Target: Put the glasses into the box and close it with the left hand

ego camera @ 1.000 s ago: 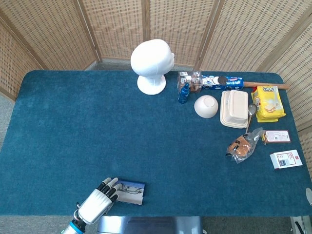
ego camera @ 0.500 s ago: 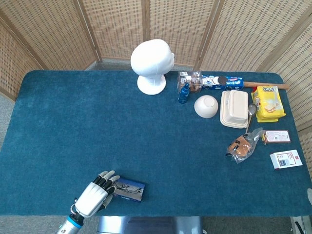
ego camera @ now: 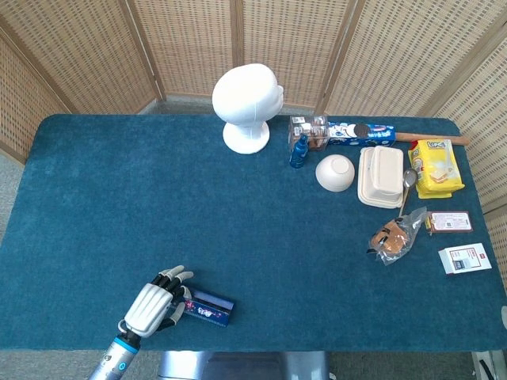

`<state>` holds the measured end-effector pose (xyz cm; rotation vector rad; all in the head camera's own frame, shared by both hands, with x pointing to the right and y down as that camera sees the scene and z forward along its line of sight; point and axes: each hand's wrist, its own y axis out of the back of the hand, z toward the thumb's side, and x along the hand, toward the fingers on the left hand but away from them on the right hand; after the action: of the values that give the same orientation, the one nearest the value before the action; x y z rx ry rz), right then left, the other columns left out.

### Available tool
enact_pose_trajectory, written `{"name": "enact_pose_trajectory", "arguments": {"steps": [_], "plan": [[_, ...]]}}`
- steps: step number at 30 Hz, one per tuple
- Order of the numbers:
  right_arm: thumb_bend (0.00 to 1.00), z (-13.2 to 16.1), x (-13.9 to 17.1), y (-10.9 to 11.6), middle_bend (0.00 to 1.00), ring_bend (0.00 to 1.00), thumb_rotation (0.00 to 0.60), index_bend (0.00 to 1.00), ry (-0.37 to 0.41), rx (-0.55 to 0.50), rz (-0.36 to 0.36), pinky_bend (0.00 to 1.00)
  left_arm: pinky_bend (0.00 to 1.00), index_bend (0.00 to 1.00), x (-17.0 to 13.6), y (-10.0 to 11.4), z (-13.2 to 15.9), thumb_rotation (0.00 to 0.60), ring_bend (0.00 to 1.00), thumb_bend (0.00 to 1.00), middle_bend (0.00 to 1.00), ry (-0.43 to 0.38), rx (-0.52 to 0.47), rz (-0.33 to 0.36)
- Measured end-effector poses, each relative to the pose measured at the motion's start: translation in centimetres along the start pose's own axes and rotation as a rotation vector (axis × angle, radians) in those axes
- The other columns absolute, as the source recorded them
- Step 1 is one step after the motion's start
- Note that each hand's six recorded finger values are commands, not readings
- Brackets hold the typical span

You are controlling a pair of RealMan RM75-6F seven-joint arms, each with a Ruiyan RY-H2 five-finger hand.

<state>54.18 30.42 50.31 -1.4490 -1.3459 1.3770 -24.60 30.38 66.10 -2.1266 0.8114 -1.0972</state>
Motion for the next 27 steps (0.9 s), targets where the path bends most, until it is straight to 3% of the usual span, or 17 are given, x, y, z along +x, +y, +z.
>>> {"name": "enact_pose_trajectory", "arguments": {"steps": [12, 15, 20, 23, 27], "plan": [[0.38, -0.4, 0.3, 0.3, 0.16, 0.12, 0.592, 0.05, -0.015, 0.002, -0.005, 0.31, 0.16, 0.44, 1.8, -0.4, -0.7, 0.6, 0.08, 0.47, 0.17, 0.028, 0.015, -0.006], [0.38, -0.5, 0.4, 0.4, 0.16, 0.12, 0.592, 0.05, -0.017, 0.001, -0.006, 0.31, 0.1, 0.31, 2.2, -0.3, -0.8, 0.6, 0.01, 0.45, 0.1, 0.033, 0.032, -0.002], [0.38, -0.6, 0.5, 0.6, 0.16, 0.12, 0.594, 0.04, -0.021, -0.004, -0.011, 0.31, 0.02, 0.08, 2.5, -0.3, -1.0, 0.6, 0.0, 0.42, 0.0, 0.037, 0.099, 0.013], [0.38, -0.6, 0.6, 0.7, 0.16, 0.12, 0.596, 0.04, -0.023, -0.012, -0.012, 0.31, 0.0, 0.01, 2.7, -0.1, -1.2, 0.6, 0.0, 0.42, 0.0, 0.042, 0.125, 0.033], [0.38, -0.5, 0.6, 0.7, 0.16, 0.12, 0.596, 0.04, -0.021, -0.012, -0.015, 0.31, 0.0, 0.0, 3.0, 0.2, -1.4, 0.6, 0.0, 0.42, 0.0, 0.051, 0.151, 0.053]]}}
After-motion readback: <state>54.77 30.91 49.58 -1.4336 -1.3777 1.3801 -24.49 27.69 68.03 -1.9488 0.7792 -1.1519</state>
